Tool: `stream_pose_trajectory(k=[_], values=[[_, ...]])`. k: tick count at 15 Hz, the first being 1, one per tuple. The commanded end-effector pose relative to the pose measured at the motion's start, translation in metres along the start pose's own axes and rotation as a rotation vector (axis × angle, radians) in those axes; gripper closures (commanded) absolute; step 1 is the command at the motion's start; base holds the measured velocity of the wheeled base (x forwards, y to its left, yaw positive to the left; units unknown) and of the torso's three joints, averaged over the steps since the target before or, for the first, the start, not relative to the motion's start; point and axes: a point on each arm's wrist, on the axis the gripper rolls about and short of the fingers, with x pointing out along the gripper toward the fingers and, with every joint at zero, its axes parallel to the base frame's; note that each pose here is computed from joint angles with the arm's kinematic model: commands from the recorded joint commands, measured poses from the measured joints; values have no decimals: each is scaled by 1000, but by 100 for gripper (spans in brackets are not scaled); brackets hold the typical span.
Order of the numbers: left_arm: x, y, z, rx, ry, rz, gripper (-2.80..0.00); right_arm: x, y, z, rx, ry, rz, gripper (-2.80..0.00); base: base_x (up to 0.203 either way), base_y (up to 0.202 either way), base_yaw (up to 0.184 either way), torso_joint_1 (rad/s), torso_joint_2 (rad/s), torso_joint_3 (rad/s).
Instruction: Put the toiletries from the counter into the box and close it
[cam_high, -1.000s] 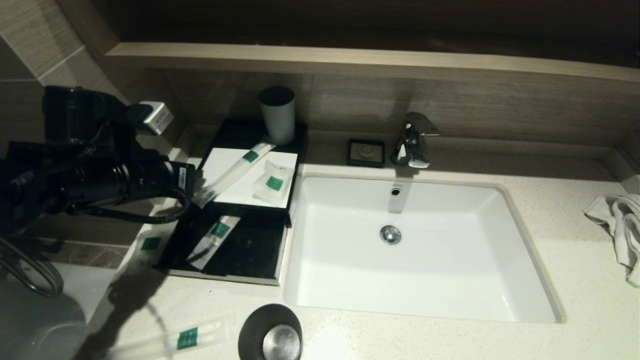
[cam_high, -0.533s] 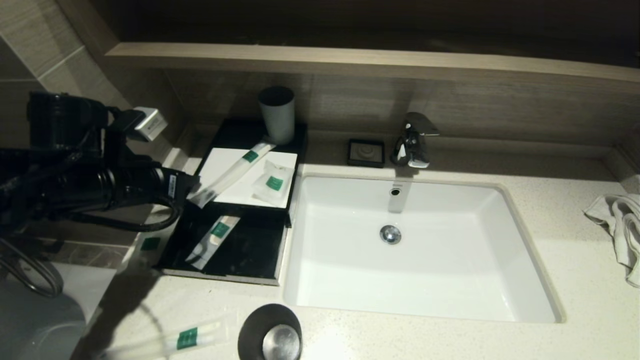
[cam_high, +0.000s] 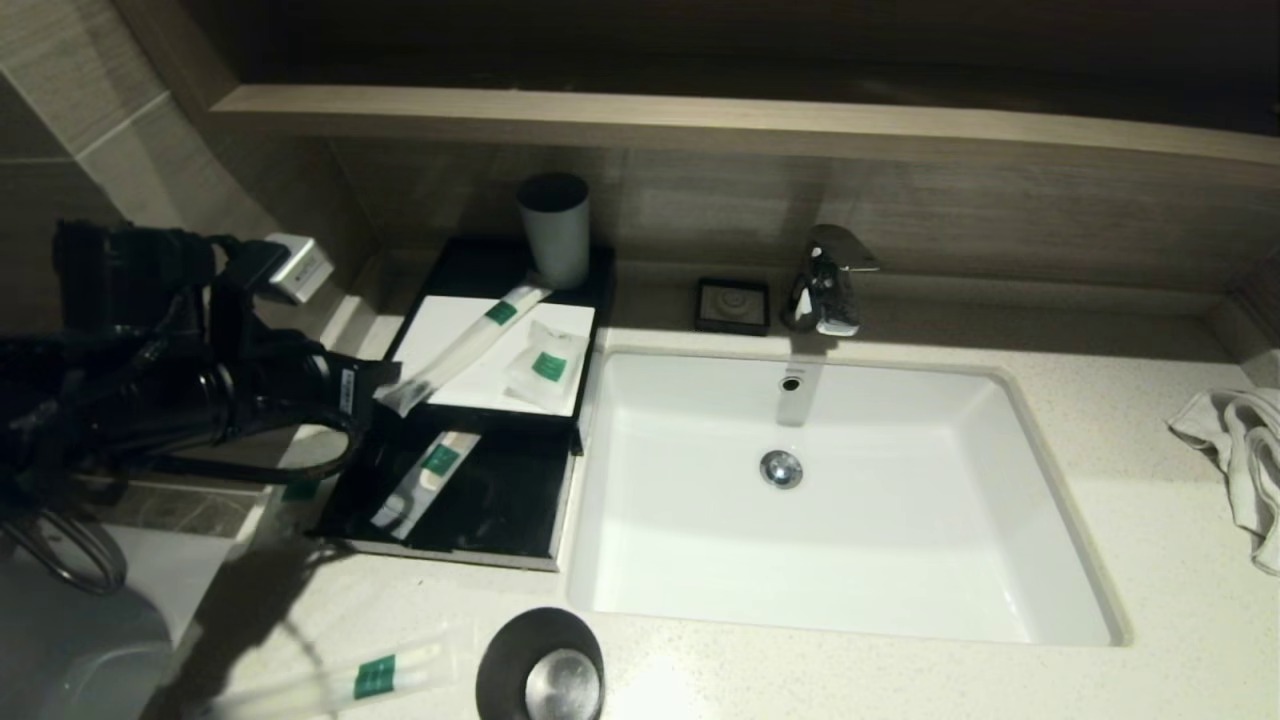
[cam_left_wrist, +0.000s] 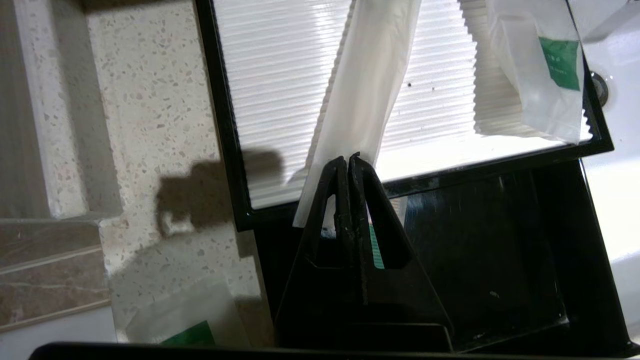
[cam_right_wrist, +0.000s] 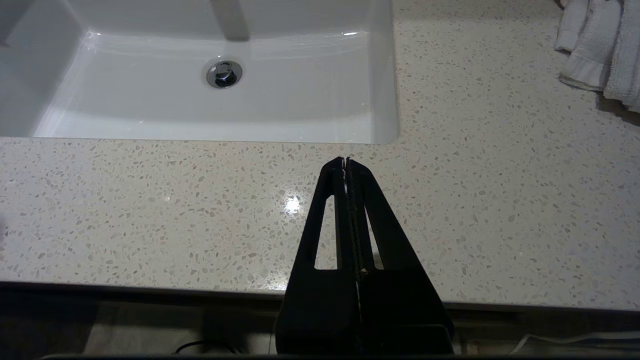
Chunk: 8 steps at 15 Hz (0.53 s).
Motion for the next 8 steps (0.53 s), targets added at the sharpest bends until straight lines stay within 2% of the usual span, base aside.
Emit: stream_pose_trajectory(k=[1, 8], values=[[1, -2, -4, 14, 11, -7, -280, 0, 0, 0, 0, 0, 0, 0, 0, 0, 0, 0, 0, 0], [4, -2, -7, 44, 12, -37, -280, 0, 0, 0, 0, 0, 0, 0, 0, 0, 0, 0, 0, 0]])
